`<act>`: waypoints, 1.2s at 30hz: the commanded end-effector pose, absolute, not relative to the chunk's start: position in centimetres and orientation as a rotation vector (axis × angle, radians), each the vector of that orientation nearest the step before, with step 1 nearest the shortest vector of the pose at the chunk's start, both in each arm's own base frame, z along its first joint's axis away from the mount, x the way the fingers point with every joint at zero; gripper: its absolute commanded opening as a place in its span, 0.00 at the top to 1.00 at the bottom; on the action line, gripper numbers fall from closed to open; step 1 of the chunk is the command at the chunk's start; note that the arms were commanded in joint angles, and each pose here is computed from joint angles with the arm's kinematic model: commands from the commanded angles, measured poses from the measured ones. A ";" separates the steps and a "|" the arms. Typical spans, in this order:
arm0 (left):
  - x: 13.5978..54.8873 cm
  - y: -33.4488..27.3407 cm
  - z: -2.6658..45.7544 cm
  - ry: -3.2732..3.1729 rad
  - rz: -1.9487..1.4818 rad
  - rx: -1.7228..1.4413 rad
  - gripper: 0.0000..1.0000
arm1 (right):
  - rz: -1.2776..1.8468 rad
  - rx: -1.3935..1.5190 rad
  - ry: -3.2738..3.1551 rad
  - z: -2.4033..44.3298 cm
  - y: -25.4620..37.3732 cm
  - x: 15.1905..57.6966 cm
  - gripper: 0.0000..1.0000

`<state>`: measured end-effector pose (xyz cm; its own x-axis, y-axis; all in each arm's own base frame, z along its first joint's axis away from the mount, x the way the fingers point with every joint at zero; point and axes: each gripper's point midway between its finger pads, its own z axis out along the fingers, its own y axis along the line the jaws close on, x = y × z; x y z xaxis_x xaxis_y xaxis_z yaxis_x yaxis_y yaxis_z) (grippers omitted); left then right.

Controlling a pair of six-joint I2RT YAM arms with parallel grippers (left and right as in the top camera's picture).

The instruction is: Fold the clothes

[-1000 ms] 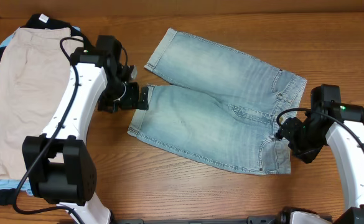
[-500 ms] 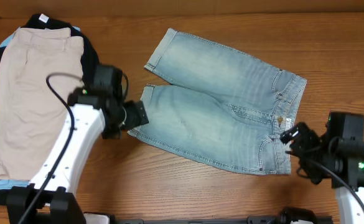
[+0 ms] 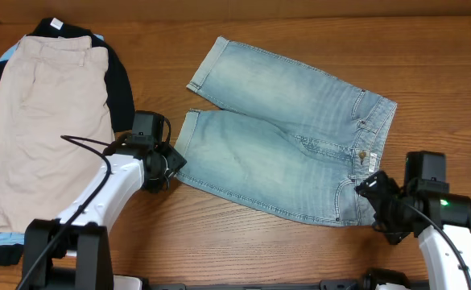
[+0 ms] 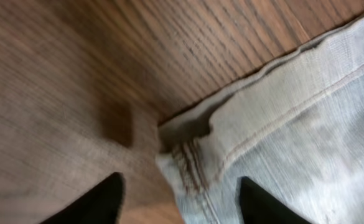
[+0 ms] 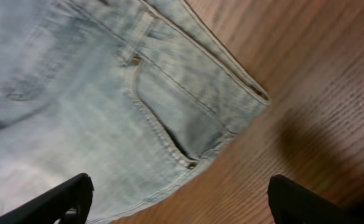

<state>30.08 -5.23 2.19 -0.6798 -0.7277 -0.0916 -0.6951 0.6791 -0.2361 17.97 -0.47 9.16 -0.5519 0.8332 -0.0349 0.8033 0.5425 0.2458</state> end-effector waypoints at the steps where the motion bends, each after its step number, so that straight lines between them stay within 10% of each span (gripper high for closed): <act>1: 29.9 -4.8 0.7 2.710 -0.228 -1.215 0.55 | 0.259 1.475 2.632 7.8 -0.7 17.2 0.11; 7: 29.9 -5.0 -0.2 2.729 -0.227 -1.221 0.96 | 0.211 1.638 2.589 5.8 -0.9 15.9 0.26; 26: 32.2 -4.3 1.2 2.712 -0.174 -1.039 0.96 | 0.112 1.815 2.515 -0.3 -1.8 16.5 0.55; 29: 33.1 -4.4 2.4 2.718 -0.176 -0.979 0.96 | 0.122 1.802 2.563 -1.0 -1.2 16.6 0.94; 36: 35.8 -2.1 8.3 2.700 -0.059 -0.884 0.96 | 0.212 1.620 2.665 1.2 -0.4 18.3 0.96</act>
